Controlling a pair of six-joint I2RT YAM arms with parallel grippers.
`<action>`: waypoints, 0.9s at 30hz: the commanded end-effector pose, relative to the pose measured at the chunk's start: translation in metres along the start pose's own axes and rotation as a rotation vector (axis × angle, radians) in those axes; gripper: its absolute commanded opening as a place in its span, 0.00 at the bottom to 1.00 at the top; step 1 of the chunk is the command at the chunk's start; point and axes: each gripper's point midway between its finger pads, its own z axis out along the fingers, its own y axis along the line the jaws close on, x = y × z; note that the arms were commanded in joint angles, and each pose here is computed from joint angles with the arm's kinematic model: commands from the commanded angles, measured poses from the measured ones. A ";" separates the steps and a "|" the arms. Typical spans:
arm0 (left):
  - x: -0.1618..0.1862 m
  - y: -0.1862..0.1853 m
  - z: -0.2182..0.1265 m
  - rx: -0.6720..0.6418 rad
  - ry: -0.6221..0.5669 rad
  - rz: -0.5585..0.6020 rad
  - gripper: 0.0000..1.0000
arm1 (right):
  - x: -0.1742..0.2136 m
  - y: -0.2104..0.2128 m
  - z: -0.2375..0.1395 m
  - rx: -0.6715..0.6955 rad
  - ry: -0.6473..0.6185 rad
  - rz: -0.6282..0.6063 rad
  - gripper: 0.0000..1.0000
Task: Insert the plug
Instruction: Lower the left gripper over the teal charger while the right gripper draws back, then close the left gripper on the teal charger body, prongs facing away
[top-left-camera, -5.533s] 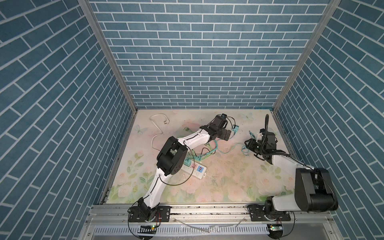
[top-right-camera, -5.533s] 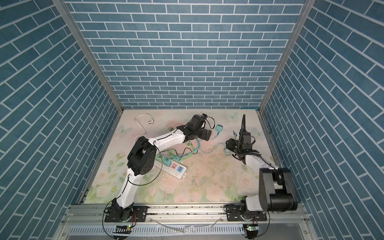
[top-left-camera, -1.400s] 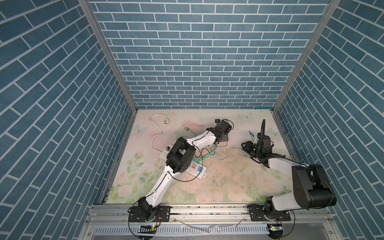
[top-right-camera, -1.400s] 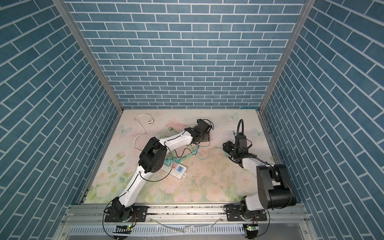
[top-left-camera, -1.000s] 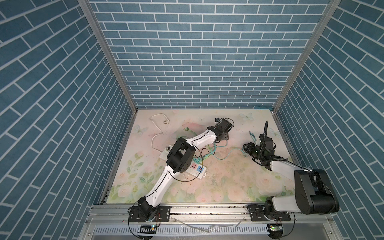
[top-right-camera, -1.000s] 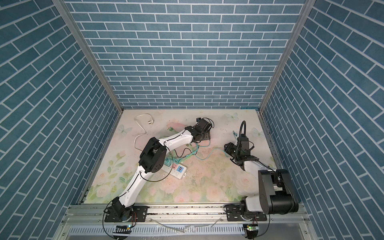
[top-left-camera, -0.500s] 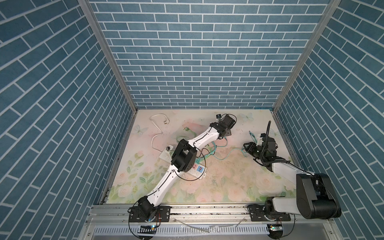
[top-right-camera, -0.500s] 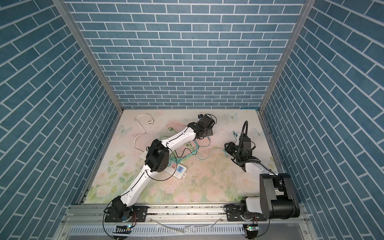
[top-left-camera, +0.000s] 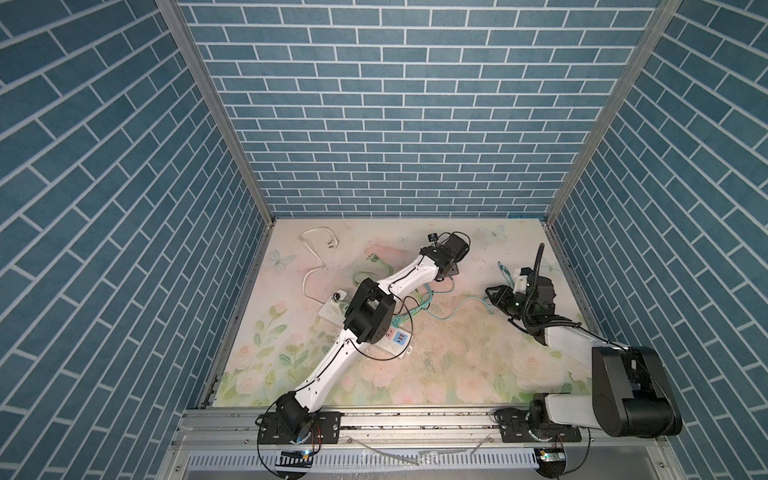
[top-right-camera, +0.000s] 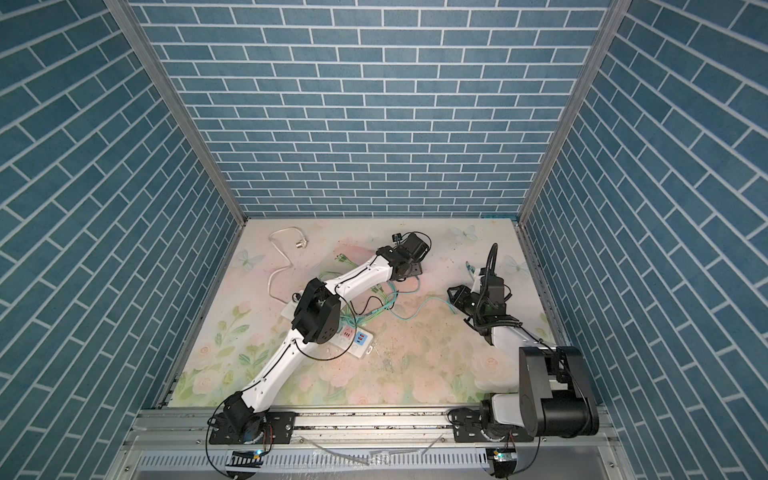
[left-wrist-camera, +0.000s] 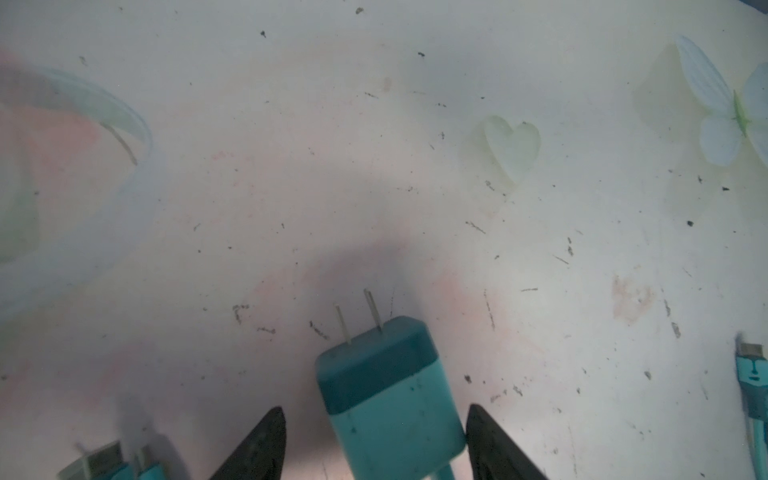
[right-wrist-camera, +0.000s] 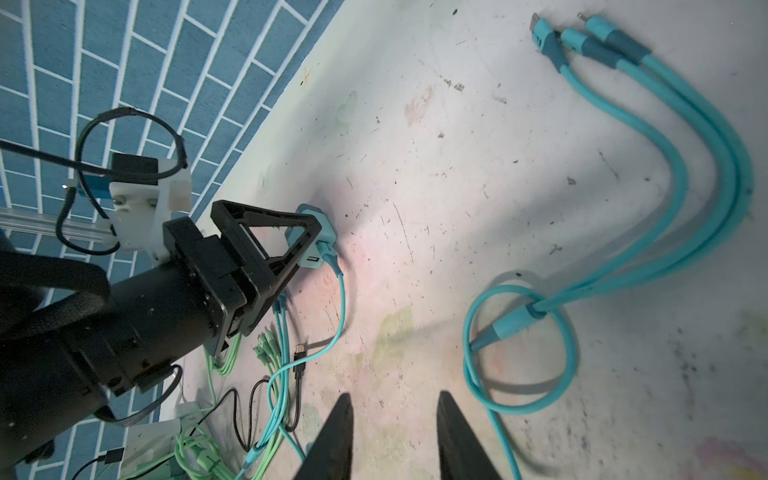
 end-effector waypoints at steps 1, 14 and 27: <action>-0.008 0.007 0.006 -0.016 -0.018 -0.042 0.70 | 0.007 -0.001 0.001 -0.017 0.025 -0.033 0.35; -0.014 0.012 0.019 -0.014 -0.041 -0.122 0.70 | 0.012 0.004 0.006 -0.059 0.059 -0.047 0.36; -0.008 0.015 0.029 -0.034 -0.027 -0.141 0.60 | 0.010 0.005 0.002 -0.054 0.046 -0.056 0.36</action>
